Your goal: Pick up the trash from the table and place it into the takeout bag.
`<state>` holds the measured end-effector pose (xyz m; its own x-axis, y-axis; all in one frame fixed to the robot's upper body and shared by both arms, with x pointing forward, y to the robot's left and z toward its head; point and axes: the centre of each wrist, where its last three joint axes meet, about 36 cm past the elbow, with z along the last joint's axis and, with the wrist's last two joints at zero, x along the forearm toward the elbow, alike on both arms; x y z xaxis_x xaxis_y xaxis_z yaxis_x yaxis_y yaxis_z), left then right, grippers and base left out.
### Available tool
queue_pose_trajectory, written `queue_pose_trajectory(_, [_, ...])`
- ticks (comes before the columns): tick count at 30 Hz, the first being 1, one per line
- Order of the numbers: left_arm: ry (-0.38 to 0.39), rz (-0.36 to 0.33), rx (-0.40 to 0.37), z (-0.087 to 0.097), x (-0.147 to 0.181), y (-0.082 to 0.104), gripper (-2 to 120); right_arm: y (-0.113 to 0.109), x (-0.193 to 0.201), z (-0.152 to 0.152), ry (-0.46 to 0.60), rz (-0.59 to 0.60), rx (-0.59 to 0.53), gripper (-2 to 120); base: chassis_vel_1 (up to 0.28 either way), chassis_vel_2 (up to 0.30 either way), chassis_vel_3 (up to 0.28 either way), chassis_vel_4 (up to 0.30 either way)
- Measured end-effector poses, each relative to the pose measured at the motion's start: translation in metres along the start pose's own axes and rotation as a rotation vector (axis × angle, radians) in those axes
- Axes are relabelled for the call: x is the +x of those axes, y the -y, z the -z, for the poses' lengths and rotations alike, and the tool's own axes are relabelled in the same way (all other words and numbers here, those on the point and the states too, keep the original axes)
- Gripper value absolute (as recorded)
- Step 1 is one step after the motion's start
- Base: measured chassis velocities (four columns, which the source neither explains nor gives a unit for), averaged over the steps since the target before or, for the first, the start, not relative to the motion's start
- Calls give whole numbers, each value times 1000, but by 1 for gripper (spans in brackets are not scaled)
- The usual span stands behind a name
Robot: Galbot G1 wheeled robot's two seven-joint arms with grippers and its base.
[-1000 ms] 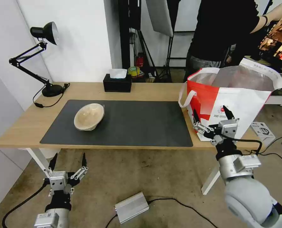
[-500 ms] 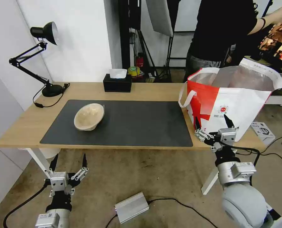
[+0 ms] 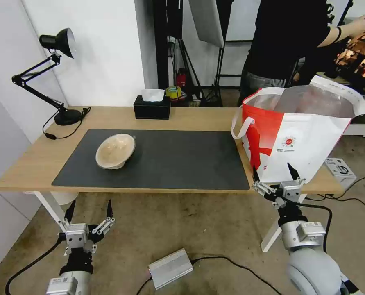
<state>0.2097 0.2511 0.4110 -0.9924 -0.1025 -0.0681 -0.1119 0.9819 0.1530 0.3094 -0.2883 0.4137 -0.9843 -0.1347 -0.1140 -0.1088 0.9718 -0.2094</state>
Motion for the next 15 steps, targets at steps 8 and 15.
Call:
queue_pose_trajectory(8, [3, 1, -1, 0, 0, -1, 100, 10, 4, -11, -20, 178, 23, 100, 0, 0, 0, 0])
queue_pose_trajectory(15, [7, 2, 3, 1, -1, -1, 100, 19, 0, -10, -18, 279, 40, 100, 0, 0, 0, 0])
